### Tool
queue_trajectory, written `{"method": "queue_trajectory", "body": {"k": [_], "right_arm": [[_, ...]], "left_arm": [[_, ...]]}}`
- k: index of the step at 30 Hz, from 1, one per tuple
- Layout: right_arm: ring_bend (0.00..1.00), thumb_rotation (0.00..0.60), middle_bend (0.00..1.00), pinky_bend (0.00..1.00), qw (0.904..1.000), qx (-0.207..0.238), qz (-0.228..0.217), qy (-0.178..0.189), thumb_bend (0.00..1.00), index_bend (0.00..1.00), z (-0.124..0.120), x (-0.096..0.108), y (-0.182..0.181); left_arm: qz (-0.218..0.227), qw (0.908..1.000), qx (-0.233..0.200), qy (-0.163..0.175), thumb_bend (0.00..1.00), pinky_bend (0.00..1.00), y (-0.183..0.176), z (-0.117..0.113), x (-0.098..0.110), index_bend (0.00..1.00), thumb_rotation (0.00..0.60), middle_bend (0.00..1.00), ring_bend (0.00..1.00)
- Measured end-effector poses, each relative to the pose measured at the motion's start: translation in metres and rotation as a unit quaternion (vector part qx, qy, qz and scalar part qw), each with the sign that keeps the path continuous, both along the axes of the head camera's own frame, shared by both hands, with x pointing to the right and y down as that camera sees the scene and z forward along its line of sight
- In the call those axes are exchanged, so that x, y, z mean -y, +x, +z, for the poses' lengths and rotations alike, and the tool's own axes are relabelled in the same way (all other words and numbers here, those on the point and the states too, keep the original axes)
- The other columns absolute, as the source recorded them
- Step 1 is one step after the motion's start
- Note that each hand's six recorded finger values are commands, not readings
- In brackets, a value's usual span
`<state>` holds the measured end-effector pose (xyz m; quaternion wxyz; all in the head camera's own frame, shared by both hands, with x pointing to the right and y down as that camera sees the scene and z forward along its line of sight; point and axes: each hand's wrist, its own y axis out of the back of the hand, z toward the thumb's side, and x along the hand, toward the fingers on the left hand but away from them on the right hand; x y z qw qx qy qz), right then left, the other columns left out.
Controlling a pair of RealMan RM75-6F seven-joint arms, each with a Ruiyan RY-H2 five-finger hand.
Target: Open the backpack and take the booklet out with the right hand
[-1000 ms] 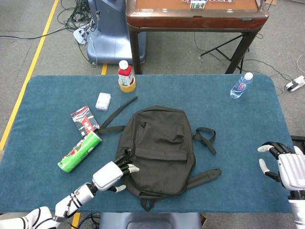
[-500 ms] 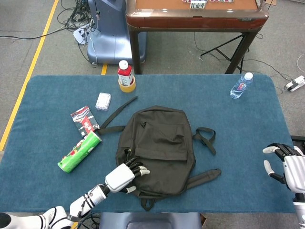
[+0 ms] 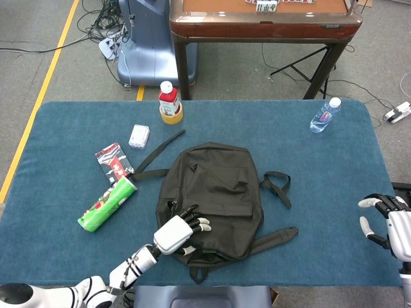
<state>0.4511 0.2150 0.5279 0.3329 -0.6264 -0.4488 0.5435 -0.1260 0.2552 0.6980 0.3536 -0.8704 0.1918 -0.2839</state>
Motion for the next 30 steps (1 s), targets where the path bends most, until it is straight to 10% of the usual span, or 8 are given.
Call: {"method": "queue_trajectory", "body": {"k": [7,19,30], "right_arm": [[0.27,0.600,0.33,0.37,1.0000,0.003,-0.002,0.002,0.36,0.40,-0.002,0.001,0.000],[0.27,0.600,0.34,0.37,0.9920,0.040,-0.116,-0.029,0.36,0.40,0.003,0.008,-0.047],[0.28,0.600,0.35,0.37,0.9435,0.133,-0.278,-0.122,0.36,0.40,0.020,-0.005,-0.137]], "left_arm": [[0.001,0.9999,-0.008,0.013,0.77,0.00,0.008,-0.002,0.004,0.67,0.600,0.37,0.27],[-0.109,0.9934,-0.037,-0.004,0.80,0.04,0.018,-0.012,0.046,0.71,0.600,0.51,0.38],[-0.227,0.9723,-0.018,-0.054,0.80,0.05,0.028,-0.007,0.093,0.70,0.600,0.53,0.38]]}}
